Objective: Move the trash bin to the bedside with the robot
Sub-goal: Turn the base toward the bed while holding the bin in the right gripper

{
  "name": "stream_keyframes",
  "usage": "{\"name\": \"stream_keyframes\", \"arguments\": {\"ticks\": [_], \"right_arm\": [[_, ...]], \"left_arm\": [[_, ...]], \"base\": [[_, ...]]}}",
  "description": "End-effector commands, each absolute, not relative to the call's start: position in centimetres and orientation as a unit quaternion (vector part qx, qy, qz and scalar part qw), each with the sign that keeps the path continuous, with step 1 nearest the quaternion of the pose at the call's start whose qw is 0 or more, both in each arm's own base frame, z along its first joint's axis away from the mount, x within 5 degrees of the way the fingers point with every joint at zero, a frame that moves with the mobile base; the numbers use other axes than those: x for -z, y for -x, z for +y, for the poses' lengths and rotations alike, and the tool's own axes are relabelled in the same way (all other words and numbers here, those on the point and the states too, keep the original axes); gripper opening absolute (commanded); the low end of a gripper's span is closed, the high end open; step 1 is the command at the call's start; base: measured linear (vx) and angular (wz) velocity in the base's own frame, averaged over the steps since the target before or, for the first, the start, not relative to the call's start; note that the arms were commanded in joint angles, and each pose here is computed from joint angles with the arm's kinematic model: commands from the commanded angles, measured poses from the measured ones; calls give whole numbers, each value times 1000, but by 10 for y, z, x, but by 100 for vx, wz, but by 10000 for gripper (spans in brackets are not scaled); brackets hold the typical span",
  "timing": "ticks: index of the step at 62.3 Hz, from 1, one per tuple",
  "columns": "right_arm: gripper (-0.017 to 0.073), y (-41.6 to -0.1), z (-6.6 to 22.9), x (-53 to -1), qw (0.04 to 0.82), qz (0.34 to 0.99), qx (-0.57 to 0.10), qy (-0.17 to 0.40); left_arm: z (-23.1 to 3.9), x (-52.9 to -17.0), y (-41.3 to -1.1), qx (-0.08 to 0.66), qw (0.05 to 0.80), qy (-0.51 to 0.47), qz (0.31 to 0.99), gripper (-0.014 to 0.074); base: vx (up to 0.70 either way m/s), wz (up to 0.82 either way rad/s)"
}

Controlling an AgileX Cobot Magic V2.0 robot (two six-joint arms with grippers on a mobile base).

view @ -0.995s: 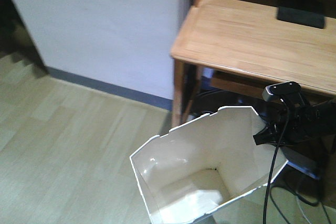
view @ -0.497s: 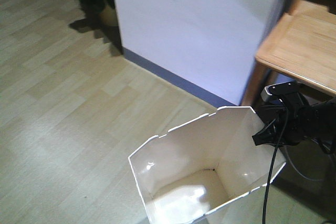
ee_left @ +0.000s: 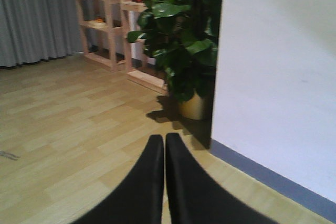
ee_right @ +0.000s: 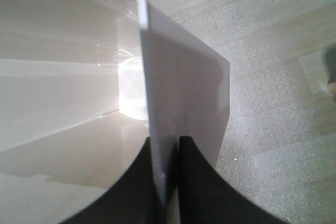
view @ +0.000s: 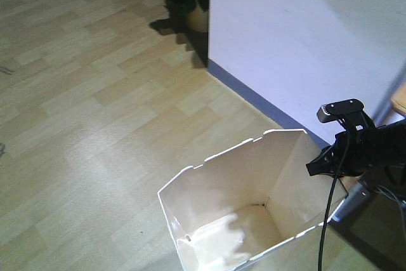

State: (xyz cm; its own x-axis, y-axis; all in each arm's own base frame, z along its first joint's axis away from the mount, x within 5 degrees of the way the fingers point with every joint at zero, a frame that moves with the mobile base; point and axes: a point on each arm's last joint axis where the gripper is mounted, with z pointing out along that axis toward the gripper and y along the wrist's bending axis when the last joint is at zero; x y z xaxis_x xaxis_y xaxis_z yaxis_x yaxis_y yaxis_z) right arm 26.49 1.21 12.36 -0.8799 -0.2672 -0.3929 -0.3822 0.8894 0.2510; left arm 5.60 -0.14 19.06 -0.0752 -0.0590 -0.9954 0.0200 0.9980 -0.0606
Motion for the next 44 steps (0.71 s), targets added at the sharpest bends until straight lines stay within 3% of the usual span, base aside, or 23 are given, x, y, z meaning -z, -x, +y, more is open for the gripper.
{"name": "stream_keyframes", "arguments": {"ticks": [1, 44], "right_arm": [[-6, -271, 20, -146, 204, 946, -218, 129], [-6, -271, 21, -146, 204, 945, -219, 130]], "left_arm": [[-2, -189, -57, 37, 701, 15, 712, -6], [-2, -189, -57, 37, 701, 15, 712, -6]], "base": [[12, 46], [18, 61]]}}
